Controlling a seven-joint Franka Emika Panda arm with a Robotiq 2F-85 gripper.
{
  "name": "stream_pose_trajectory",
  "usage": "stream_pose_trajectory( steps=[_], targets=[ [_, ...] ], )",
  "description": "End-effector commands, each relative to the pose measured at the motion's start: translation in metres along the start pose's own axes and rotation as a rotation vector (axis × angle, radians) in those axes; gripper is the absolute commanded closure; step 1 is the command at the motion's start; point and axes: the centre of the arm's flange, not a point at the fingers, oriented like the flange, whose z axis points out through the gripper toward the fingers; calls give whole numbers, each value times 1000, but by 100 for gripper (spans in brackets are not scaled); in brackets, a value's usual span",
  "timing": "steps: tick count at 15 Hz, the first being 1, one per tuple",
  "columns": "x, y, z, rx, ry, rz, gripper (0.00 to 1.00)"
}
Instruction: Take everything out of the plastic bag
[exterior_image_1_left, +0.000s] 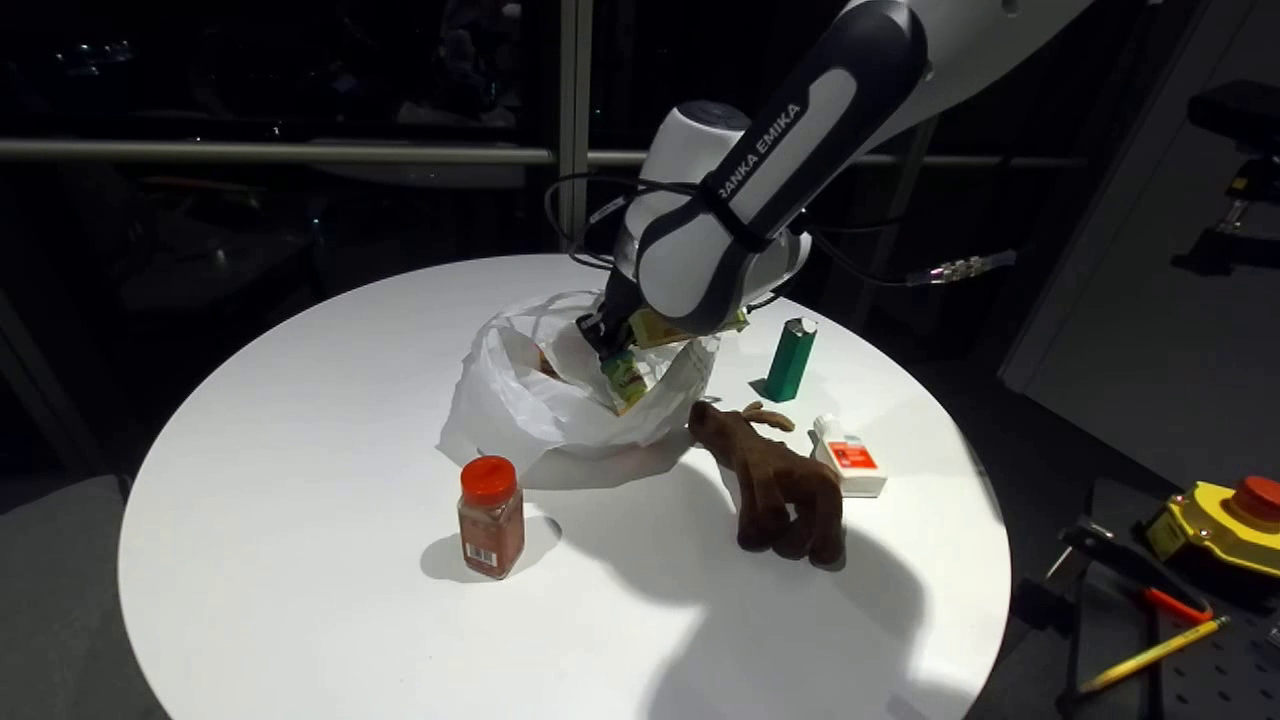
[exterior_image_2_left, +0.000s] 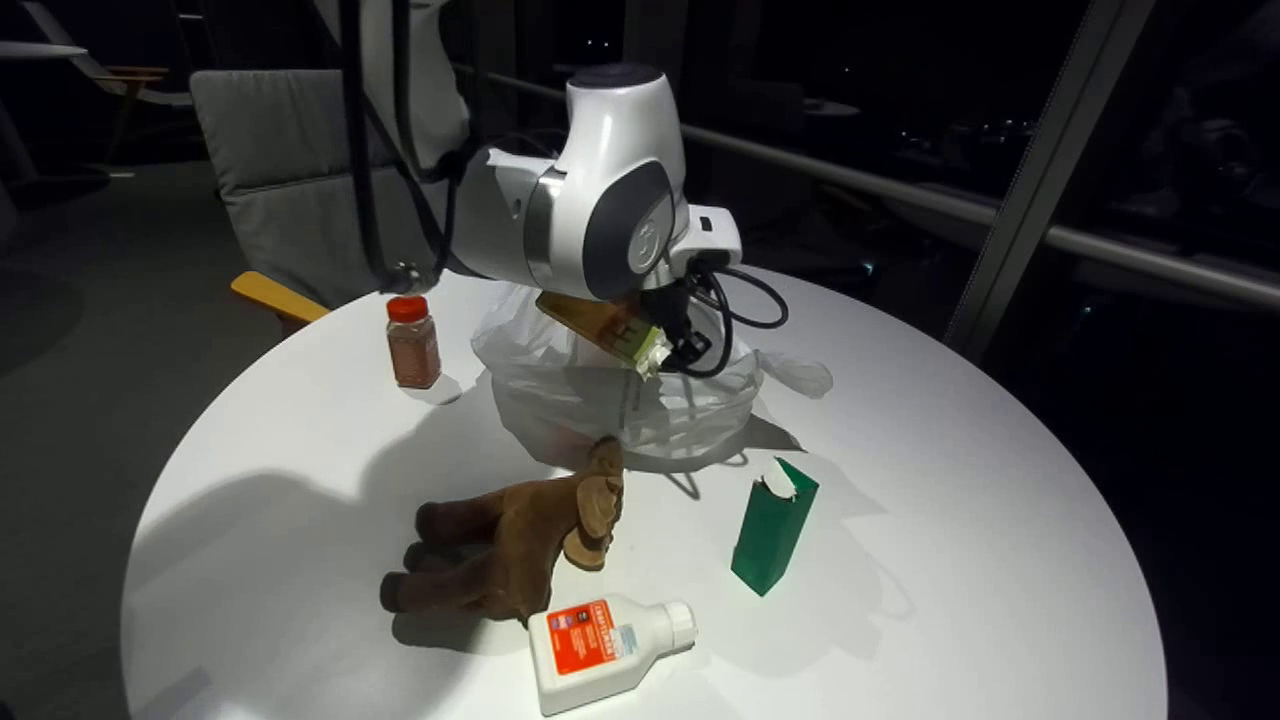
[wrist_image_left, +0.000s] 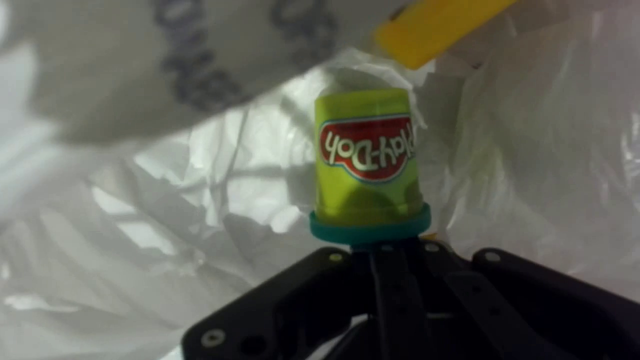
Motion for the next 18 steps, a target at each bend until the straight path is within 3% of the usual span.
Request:
stream_pose_trajectory(
  steps=[1, 6, 13, 18],
  targets=[
    [4, 1, -10, 113, -3, 25, 94],
    [14, 11, -22, 249, -16, 111, 94],
    [46, 29, -60, 423, 39, 211, 94],
    [63, 30, -81, 491, 90, 254, 95]
  ],
)
